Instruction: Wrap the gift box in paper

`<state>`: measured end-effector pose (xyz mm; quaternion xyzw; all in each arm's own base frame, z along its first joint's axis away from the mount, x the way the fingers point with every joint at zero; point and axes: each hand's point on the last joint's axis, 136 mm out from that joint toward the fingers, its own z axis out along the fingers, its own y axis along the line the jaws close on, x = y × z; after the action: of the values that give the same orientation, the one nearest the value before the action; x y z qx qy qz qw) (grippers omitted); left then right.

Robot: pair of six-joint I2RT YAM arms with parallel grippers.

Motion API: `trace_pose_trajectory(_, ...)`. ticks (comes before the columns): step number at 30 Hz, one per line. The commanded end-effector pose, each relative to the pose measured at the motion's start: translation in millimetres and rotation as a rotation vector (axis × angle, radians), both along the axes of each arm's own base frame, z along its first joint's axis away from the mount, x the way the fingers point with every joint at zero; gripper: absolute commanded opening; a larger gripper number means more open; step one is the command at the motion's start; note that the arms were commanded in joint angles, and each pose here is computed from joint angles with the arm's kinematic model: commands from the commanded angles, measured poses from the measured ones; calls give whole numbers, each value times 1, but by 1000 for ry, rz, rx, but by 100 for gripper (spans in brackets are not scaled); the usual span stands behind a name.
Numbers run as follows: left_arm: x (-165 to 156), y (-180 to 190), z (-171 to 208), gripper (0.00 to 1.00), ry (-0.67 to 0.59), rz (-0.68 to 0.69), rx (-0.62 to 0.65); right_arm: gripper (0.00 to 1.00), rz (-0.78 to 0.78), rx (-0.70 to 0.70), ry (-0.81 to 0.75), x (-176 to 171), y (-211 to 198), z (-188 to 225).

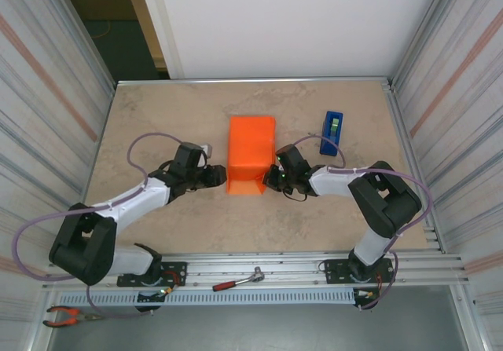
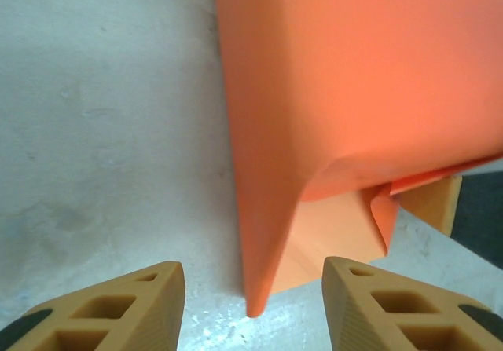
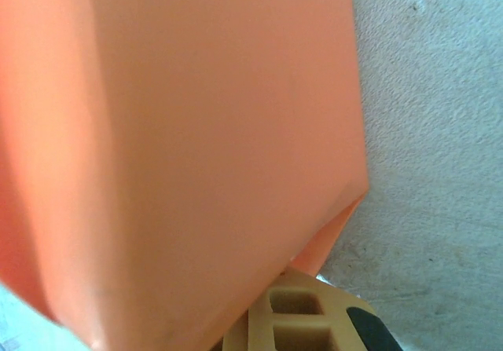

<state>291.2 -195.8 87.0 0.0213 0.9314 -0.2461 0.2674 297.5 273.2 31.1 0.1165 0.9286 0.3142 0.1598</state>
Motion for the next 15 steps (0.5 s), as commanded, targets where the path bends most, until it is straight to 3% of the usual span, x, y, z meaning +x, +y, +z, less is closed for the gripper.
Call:
trace_pose_trajectory(1,5,-15,4,50,-33,-46,31,0,19,15,-36,7,5,15)
trace_pose_trajectory(6,12,-24,-7,46,-52,-42,109,0,22,11,-30,7,7,12)
trace_pose_trajectory(15,20,-22,-37,17,-75,26,283,0,26,12,-26,5,9,11)
